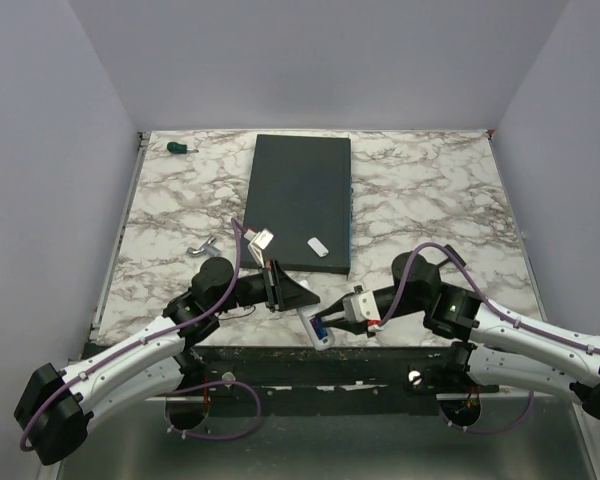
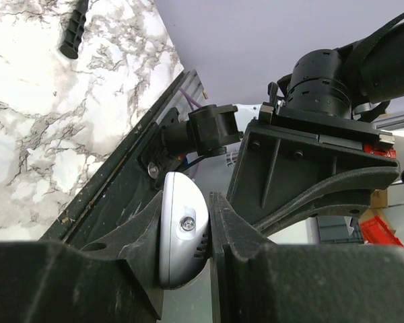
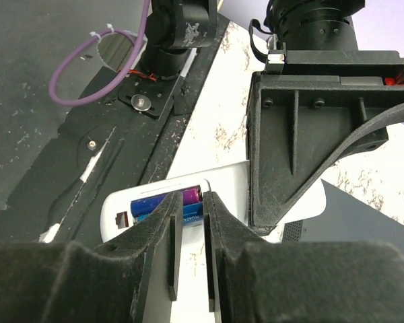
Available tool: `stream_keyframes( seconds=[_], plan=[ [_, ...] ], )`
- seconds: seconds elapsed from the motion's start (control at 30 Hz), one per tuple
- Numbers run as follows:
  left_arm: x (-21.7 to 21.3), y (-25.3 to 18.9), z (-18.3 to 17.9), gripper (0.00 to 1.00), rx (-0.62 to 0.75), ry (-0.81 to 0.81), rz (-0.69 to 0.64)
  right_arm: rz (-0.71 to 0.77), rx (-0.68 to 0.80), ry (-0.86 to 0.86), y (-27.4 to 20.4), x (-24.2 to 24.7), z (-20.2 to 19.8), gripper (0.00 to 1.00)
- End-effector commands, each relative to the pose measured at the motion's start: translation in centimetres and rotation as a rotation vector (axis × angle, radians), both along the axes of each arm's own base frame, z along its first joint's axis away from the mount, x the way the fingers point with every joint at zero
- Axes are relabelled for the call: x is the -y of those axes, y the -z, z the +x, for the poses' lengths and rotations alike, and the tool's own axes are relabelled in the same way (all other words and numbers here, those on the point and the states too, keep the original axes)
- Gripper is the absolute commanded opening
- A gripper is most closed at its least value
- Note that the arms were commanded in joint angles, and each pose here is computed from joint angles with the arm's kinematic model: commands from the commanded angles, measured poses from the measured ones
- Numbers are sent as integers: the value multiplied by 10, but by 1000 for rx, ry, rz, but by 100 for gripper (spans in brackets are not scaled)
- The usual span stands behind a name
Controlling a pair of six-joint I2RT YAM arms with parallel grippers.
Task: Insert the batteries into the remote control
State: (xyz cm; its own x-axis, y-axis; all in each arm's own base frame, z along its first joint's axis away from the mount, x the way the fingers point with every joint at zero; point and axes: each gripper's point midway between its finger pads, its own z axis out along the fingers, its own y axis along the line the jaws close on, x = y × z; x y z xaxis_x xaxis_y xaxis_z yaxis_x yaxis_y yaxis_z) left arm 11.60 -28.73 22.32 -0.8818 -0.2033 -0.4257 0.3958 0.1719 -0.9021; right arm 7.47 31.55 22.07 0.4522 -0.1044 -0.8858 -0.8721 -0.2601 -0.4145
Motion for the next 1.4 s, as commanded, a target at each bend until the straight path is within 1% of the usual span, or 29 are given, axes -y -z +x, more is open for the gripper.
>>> stream_keyframes(
  seconds=[0.0, 0.5, 1.37],
  plan=[
    [1, -22, -2, 0, 51, 12, -53, -61, -35, -4, 18, 5, -3, 25],
    [-1, -22, 0, 0, 57, -9, -53, -104, -77, -53, 29, 7, -13, 23],
    [-5, -26, 1, 0, 66, -35, -63, -164, -110, -82, 43, 7, -17, 23]
  ],
)
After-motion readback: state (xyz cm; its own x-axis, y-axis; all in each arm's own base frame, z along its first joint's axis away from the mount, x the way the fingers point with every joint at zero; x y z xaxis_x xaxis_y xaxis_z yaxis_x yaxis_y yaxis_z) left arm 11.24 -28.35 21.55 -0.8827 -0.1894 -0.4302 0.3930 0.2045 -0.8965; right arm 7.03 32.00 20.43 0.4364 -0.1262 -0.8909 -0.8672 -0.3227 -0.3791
